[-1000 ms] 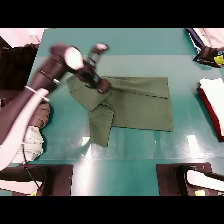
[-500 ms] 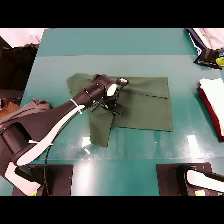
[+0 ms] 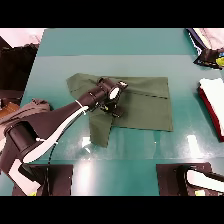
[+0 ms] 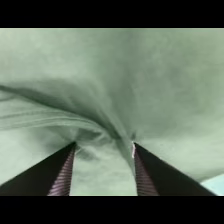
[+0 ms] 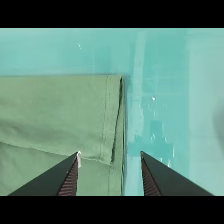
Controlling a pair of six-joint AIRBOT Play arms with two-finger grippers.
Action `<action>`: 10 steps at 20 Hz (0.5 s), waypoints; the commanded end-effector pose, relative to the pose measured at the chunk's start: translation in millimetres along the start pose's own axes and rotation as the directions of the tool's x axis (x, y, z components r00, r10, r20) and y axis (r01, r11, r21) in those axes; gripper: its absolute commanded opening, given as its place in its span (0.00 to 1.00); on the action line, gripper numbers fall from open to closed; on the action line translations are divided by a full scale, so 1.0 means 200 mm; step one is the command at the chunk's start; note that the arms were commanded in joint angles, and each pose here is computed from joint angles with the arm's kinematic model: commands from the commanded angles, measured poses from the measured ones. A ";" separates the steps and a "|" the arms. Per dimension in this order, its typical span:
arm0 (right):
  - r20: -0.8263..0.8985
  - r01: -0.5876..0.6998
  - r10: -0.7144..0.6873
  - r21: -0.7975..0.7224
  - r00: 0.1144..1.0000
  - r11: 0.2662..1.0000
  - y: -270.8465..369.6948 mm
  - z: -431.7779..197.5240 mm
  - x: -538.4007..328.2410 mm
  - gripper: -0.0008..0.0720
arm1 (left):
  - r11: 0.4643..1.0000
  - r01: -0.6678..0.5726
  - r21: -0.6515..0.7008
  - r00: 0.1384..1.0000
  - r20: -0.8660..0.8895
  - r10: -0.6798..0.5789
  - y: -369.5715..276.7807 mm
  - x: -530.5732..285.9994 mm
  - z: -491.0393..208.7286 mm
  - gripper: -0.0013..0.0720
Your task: Fold the shirts.
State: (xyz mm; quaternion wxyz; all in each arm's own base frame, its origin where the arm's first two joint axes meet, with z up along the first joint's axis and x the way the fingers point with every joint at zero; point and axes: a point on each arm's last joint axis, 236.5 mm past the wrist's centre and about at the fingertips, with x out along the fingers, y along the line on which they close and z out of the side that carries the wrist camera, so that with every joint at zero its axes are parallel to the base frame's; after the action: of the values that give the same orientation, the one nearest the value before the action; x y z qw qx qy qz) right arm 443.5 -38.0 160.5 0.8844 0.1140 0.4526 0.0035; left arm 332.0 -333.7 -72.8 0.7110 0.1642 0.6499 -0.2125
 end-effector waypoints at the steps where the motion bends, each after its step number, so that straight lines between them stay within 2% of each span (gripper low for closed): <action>1: -0.002 0.002 -0.002 -0.001 1.000 1.000 0.00 0.00 0.00 0.60 | 0.999 -0.032 0.008 0.999 -0.023 0.032 0.04 0.01 -0.03 0.25; 2: -0.002 0.002 -0.002 -0.001 1.000 1.000 0.00 0.00 0.00 0.60 | 0.999 -0.035 0.011 0.999 -0.024 0.035 0.04 0.01 -0.03 0.18; 3: -0.002 0.002 -0.002 -0.001 1.000 1.000 0.00 0.00 0.00 0.60 | 0.999 -0.045 0.016 0.999 -0.021 0.045 0.05 0.00 -0.02 0.17; 4: -0.004 0.002 -0.002 0.000 1.000 1.000 0.00 0.00 0.00 0.60 | 0.998 -0.063 0.023 0.998 -0.021 0.063 0.07 -0.02 -0.02 0.04; 8: -0.076 0.013 -0.012 0.023 0.997 1.000 -0.06 -0.09 -0.02 0.60 | 0.962 -0.255 0.098 0.966 -0.008 0.257 0.29 -0.28 0.03 0.05; 10: -0.148 0.023 -0.018 0.029 0.989 0.999 -0.12 -0.20 -0.01 0.60 | 0.941 -0.318 0.114 0.948 0.070 0.311 0.37 -0.51 0.07 0.05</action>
State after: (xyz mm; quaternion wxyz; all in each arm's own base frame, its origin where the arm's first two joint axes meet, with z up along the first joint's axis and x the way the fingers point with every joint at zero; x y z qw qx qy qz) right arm 427.2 -48.2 149.0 0.8676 0.1191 0.4829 -0.0039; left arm 360.5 -297.3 -20.6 0.7270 0.2533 0.6146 -0.1718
